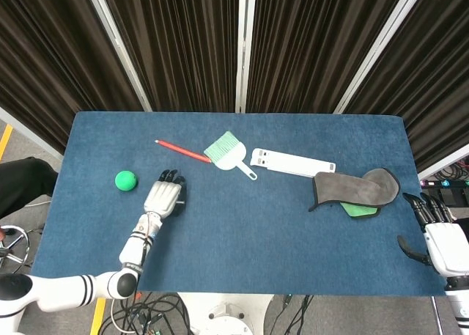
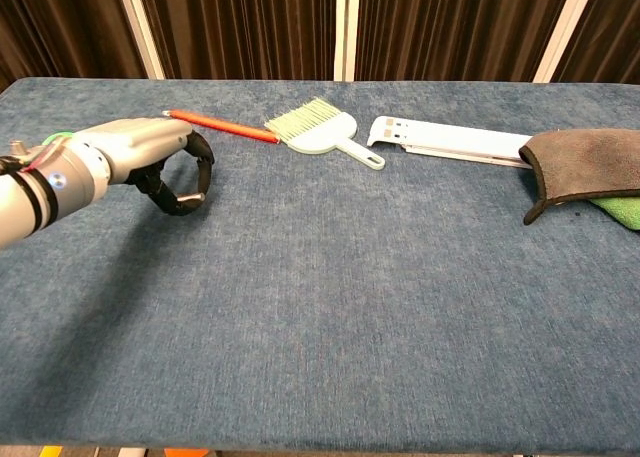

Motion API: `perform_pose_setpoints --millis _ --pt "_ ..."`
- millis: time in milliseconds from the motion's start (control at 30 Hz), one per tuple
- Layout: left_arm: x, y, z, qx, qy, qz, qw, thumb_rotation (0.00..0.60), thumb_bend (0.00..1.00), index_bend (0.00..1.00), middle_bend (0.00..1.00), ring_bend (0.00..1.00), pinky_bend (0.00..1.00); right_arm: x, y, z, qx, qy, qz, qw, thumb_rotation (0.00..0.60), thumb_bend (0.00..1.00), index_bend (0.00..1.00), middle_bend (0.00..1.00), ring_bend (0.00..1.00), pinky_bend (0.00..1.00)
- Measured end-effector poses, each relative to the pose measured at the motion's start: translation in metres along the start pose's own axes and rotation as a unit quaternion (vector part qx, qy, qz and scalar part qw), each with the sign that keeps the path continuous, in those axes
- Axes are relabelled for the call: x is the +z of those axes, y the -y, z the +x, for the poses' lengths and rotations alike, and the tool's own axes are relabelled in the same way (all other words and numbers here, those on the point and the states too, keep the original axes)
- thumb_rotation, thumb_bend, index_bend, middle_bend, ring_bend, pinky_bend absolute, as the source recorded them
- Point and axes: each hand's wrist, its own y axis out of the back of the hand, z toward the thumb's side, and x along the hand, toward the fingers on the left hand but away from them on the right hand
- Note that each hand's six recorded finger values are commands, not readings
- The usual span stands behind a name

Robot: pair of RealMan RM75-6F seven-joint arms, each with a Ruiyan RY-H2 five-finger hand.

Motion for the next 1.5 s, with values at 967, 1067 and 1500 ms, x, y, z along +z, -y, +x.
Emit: perform_pose_setpoints --millis 967,1067,1500 --pt "-0.03 0.005 0.008 0.02 -0.01 -0.223 0.9747 0.6 0.42 0.48 0.2 0.04 0.0 0.004 0.001 -0.003 0.003 -0.001 0.003 1.0 0.6 0.26 0.05 0.12 0.0 0.0" --pt "-0.033 0.004 0.007 0.025 -0.01 -0.225 0.9739 0.6 0.42 0.47 0.2 0.04 0.0 0.005 0.001 -0.003 0.003 -0.002 0.003 1.0 0.6 0.26 0.05 0.12 0.0 0.0" --pt "-0.048 0.007 -0.001 0.03 -0.016 -0.224 0.9739 0.6 0.44 0.42 0.19 0.04 0.0 0.007 0.001 -0.003 0.002 -0.005 0.004 1.0 0.6 0.26 0.05 0.12 0.0 0.0"
